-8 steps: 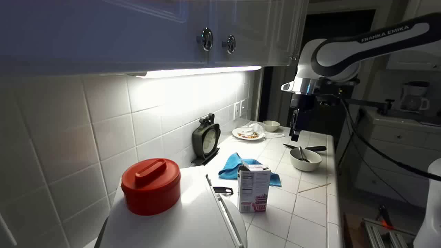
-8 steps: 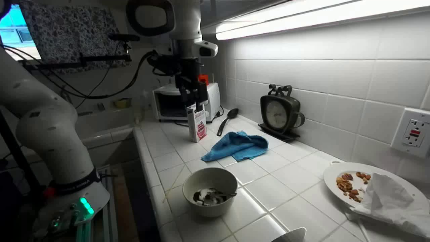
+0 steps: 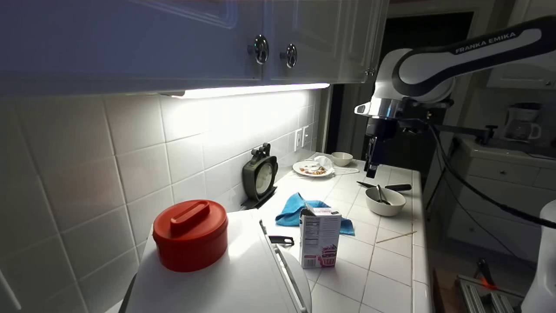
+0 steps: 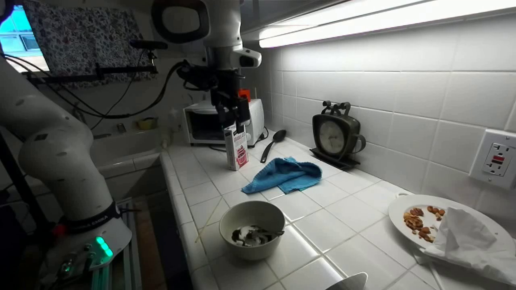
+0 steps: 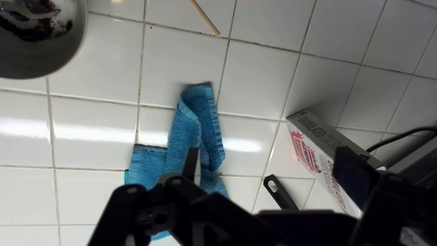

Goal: Unfold the cloth

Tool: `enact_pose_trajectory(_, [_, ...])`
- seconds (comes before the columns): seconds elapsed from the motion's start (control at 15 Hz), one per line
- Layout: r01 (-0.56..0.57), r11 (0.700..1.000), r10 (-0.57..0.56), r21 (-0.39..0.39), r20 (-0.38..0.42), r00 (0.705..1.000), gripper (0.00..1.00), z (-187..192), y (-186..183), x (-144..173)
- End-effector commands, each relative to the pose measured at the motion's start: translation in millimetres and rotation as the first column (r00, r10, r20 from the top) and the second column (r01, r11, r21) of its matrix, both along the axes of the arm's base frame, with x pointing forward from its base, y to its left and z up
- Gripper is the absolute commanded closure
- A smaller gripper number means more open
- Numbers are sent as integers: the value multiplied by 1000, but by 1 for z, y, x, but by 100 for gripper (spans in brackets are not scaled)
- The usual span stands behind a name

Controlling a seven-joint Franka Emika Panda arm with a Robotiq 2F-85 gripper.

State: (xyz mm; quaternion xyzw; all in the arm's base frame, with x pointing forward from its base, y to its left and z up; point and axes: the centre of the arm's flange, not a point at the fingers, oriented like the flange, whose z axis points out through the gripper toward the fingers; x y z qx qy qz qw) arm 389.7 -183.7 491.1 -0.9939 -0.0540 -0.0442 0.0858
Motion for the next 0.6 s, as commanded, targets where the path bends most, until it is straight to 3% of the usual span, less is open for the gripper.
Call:
enact_pose_trajectory(0.0, [23, 998, -16, -64, 114, 993, 0, -12, -3, 13])
enact_pose_trajectory(0.27, [23, 994, 8, -110, 274, 962, 0, -30, -6, 32])
enact_pose_trajectory(0.53, [29, 995, 6, -98, 338, 941, 0, -58, -7, 47])
